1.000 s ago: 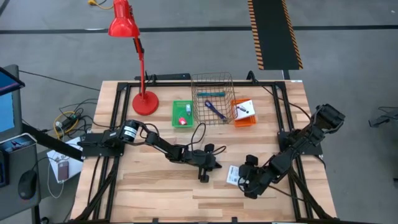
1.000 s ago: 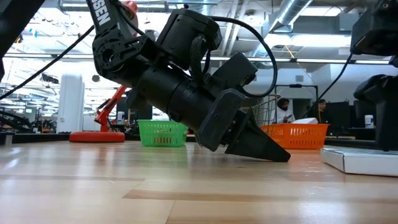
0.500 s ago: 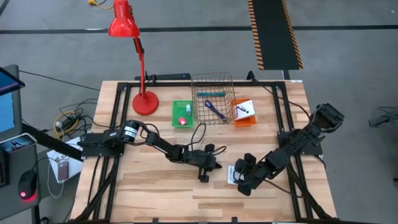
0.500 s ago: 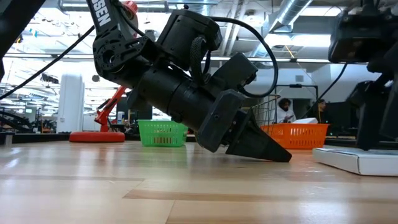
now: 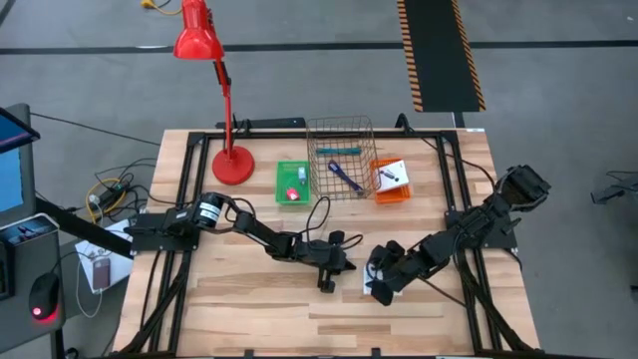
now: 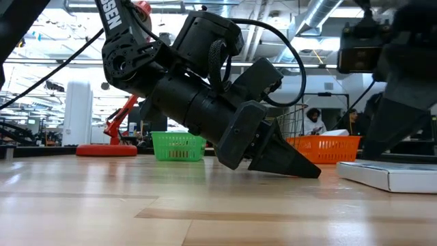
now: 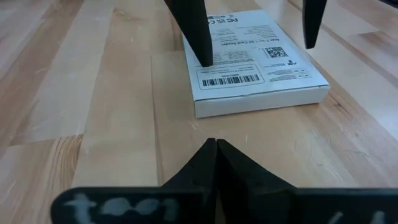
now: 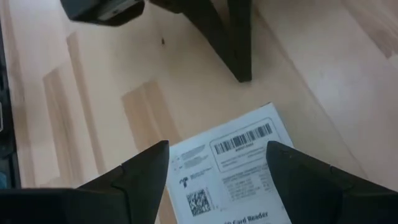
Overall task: Pick and place items into bin
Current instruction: Put the white box into the orange bin
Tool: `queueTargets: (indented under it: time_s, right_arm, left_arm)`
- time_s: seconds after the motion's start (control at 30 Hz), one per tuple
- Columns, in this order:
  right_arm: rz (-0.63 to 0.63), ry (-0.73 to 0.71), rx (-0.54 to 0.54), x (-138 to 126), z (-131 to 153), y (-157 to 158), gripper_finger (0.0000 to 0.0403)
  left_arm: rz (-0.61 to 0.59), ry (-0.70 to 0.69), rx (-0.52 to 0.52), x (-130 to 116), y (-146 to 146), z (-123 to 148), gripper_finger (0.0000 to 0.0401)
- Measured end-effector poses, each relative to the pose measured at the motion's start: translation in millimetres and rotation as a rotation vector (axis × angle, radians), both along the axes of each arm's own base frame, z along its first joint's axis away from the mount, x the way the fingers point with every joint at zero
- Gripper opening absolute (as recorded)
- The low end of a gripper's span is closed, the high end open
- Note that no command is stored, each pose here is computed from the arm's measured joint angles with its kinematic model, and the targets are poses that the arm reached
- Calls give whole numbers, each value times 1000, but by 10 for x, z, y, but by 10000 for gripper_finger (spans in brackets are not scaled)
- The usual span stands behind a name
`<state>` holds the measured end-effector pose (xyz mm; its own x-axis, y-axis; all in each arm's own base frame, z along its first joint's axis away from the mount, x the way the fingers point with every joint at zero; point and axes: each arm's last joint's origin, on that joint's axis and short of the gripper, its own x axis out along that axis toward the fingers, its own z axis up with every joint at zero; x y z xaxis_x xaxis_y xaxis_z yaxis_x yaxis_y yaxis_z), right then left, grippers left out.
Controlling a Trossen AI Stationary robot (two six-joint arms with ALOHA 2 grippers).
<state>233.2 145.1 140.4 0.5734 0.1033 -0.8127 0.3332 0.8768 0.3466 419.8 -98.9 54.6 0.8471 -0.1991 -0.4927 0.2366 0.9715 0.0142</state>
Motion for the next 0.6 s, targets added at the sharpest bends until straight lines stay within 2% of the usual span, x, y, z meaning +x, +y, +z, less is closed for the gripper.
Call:
queueTargets:
  time_s: [0.43, 0.6]
  right_arm:
    - [-10, 0, 6, 23, 1, -33, 265]
    - [-5, -19, -37, 29, 3, -42, 265]
  left_arm:
    - [0, -10, 3, 4, 0, 6, 0]
    - [0, -13, 3, 6, 0, 9, 0]
